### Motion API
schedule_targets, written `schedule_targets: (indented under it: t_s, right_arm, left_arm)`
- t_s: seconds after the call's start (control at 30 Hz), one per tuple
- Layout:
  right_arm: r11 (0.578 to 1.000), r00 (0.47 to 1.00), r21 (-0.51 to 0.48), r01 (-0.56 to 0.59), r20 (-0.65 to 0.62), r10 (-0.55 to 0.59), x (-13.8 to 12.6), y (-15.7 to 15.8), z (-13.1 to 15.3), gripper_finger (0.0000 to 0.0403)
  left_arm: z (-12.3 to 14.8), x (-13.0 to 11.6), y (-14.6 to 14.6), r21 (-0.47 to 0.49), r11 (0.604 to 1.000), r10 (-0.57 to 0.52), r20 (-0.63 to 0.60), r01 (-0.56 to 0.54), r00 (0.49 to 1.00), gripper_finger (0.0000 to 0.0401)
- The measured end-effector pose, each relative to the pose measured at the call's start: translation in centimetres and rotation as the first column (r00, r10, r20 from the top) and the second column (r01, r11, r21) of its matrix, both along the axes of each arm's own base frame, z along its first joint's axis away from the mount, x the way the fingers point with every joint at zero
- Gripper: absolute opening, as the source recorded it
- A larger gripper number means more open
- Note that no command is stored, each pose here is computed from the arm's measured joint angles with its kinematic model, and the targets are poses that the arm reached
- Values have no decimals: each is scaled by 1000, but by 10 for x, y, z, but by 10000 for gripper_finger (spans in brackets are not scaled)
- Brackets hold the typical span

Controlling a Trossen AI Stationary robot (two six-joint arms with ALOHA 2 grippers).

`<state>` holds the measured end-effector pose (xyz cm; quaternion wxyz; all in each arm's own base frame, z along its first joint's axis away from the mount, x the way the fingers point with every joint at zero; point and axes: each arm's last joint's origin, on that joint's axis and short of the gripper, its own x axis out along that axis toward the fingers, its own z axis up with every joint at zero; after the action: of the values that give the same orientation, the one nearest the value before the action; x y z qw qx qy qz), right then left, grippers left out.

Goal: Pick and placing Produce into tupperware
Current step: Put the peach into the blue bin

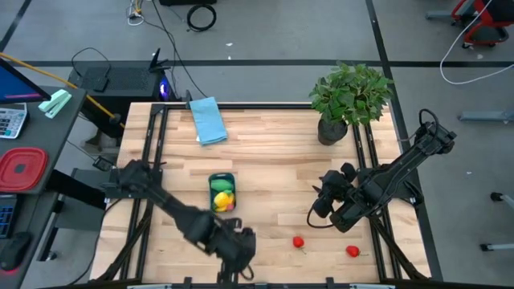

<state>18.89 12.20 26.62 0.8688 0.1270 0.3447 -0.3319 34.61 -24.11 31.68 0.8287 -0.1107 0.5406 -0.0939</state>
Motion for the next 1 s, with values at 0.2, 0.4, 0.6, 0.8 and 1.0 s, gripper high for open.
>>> schedule_targets:
  t_s: [0.2,0.4,0.6,0.8,1.0]
  right_arm:
    - [999,998,46,1,60,-3,5,4,1,185]
    - [997,995,81,-3,99,-5,8,7,3,185]
    - [994,994,112,-9,111,-3,10,9,3,185]
    - [992,992,125,-10,128,-6,12,10,4,185]
    - [989,988,144,-13,152,-9,14,11,5,185]
  left_arm:
    - [-38,4,-24,45,997,65,-90,-61,994,209]
    - [-73,12,-33,131,990,71,-136,-53,988,217]
    - [-110,20,-39,186,983,45,-194,-8,980,227]
    - [-134,22,-47,191,981,35,-246,13,969,229]
    - [-137,20,-52,187,982,24,-241,23,970,229]
